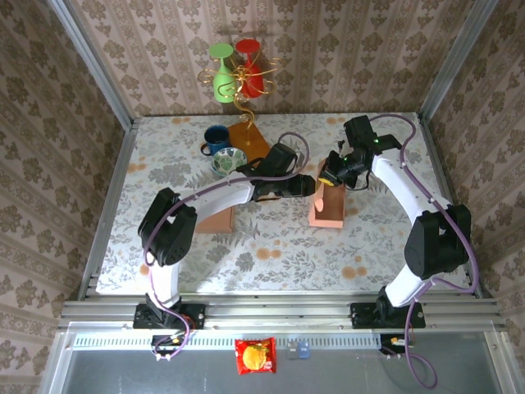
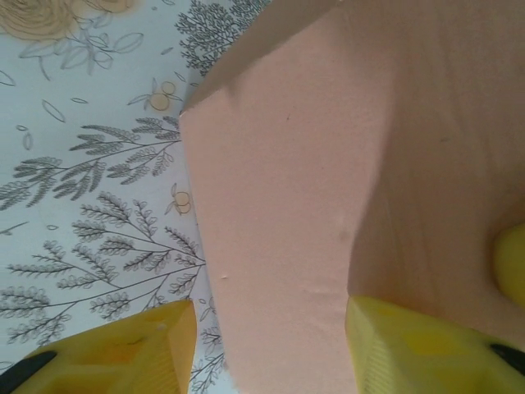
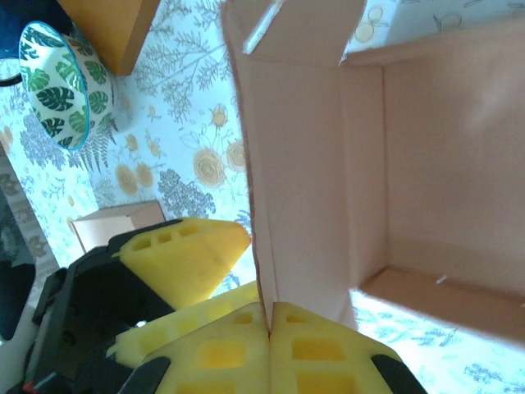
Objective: Fold the paper box
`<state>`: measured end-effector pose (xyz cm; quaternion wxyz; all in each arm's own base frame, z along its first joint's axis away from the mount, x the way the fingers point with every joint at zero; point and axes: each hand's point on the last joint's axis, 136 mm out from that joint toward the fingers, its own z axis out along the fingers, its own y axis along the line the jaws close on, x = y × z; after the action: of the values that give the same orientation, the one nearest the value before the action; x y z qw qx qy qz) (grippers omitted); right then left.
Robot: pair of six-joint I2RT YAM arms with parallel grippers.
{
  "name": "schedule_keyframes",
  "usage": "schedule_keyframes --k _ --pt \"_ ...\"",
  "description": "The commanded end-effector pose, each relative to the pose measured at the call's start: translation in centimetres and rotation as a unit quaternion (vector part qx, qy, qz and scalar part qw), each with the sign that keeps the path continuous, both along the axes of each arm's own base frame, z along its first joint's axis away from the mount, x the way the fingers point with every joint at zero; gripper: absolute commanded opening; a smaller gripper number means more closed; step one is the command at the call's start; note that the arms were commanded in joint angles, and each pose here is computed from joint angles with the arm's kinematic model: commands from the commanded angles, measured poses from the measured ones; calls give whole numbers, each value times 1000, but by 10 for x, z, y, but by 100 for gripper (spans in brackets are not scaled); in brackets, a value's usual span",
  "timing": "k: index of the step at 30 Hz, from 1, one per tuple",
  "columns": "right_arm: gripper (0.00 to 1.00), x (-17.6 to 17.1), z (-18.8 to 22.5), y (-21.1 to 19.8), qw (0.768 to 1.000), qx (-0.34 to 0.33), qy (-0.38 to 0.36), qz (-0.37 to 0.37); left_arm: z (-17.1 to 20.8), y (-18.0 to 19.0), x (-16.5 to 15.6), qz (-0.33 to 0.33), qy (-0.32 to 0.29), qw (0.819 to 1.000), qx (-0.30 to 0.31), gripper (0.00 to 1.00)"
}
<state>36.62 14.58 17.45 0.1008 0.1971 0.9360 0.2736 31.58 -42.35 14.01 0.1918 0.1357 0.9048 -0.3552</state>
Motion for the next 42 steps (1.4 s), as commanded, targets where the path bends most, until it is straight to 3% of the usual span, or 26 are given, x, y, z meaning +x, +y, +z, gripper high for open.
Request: schedule_keyframes --k 1,8,11,15,22,27,31,34,42 --pt "0 10 16 -4 998 9 -26 -63 23 18 -3 0 -36 999 12 52" --pt "0 8 30 -28 969 -4 -27 -246 39 67 2 25 -74 996 44 53" --pt "0 1 41 -37 939 -22 -42 -340 38 88 1 31 -77 995 57 54" --pt "0 -13 43 -48 882 -45 -21 -468 32 109 0 34 -76 994 69 54" --pt "0 -3 37 -45 807 -22 40 -589 22 116 -7 10 -72 994 81 54" --pt "0 11 30 -40 775 -21 68 -628 14 112 -11 -6 -63 995 78 54" --pt "0 22 24 -33 764 -6 75 -641 6 109 -11 -17 -56 995 79 54" --pt "7 29 23 -27 768 5 73 -637 3 106 -9 -23 -58 995 78 54" --pt "24 39 21 -22 811 4 53 -583 1 99 5 -39 -63 995 65 51"
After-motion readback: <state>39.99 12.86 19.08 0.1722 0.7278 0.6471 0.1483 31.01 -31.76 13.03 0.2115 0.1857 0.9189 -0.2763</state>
